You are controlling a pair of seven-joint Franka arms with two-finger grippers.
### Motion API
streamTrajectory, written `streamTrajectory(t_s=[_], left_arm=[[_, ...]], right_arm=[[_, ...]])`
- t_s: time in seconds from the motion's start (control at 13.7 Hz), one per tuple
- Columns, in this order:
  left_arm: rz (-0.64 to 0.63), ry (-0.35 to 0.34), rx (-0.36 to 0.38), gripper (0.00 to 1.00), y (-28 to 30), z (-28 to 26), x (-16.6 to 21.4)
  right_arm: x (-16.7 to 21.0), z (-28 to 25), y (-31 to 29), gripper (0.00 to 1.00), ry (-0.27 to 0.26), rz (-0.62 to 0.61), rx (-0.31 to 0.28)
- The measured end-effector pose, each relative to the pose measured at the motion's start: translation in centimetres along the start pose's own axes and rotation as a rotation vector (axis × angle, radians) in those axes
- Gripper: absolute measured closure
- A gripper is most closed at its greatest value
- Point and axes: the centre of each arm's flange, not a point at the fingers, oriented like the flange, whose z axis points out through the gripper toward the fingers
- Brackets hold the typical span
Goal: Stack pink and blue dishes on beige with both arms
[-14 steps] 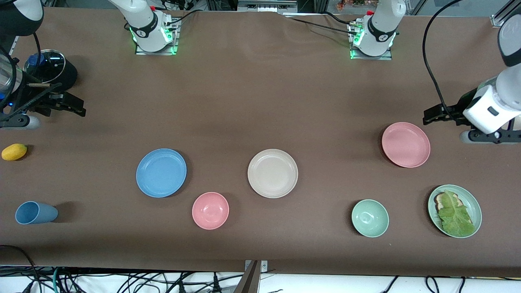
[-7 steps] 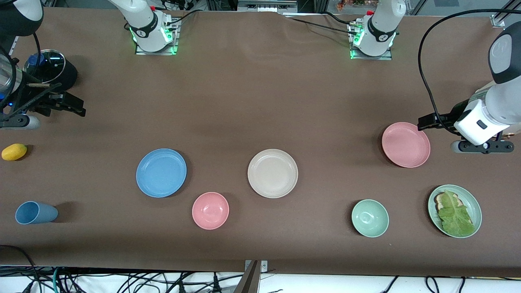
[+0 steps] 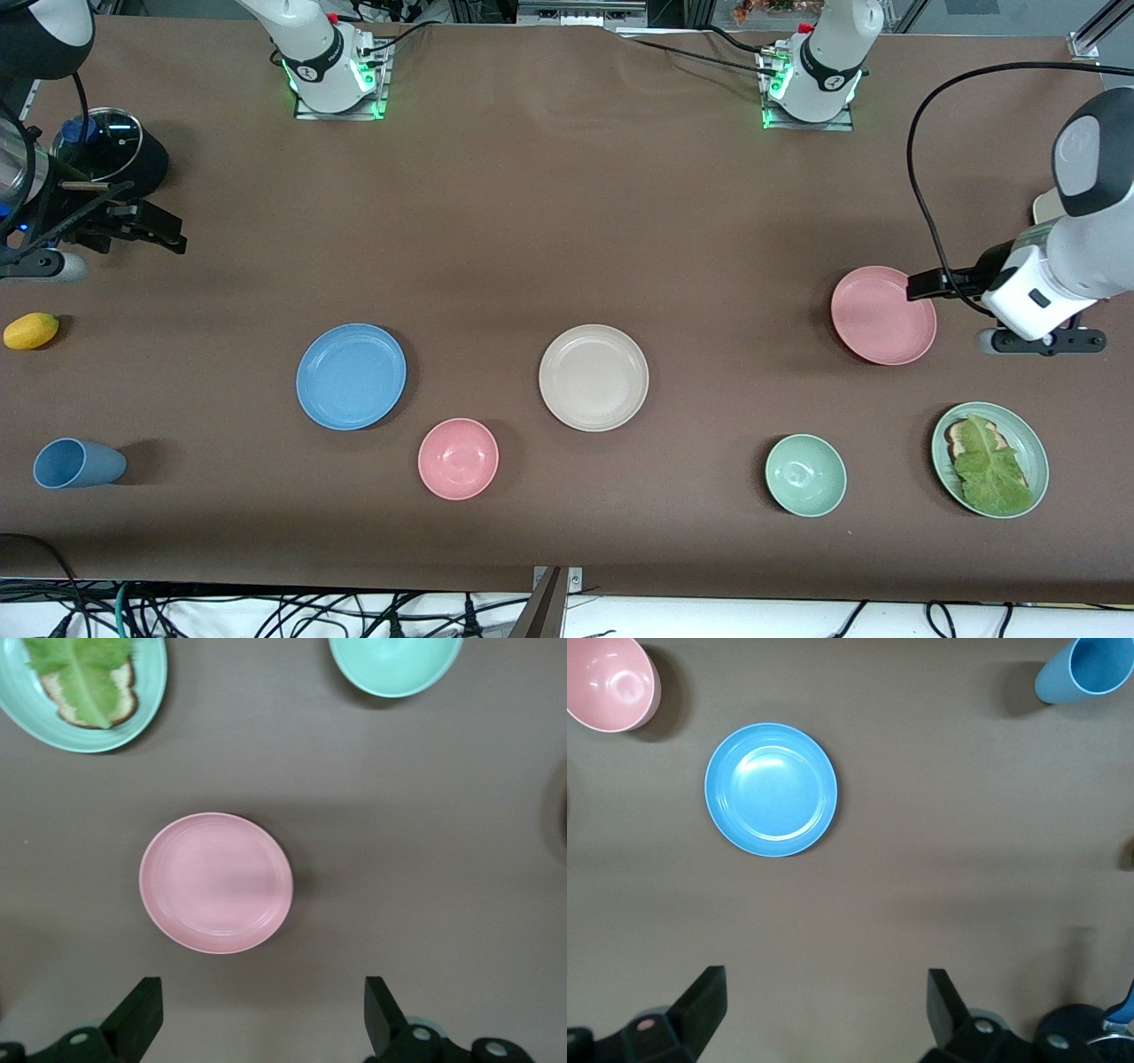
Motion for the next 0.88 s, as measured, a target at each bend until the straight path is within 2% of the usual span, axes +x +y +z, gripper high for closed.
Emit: streamTrajectory(t_s=[0.73, 0.88], left_arm=[[0.139, -0.031, -0.035, 0.0, -9.8, 3.5, 0.2], [0.186, -0.017, -0.043, 0.0, -12.5, 4.8, 0.0]], right_arm=[[0.0, 0.0, 0.0, 0.0, 0.0, 0.0, 0.0], [0.0, 0.0, 0.0, 0.0, -0.001, 0.0, 0.0]])
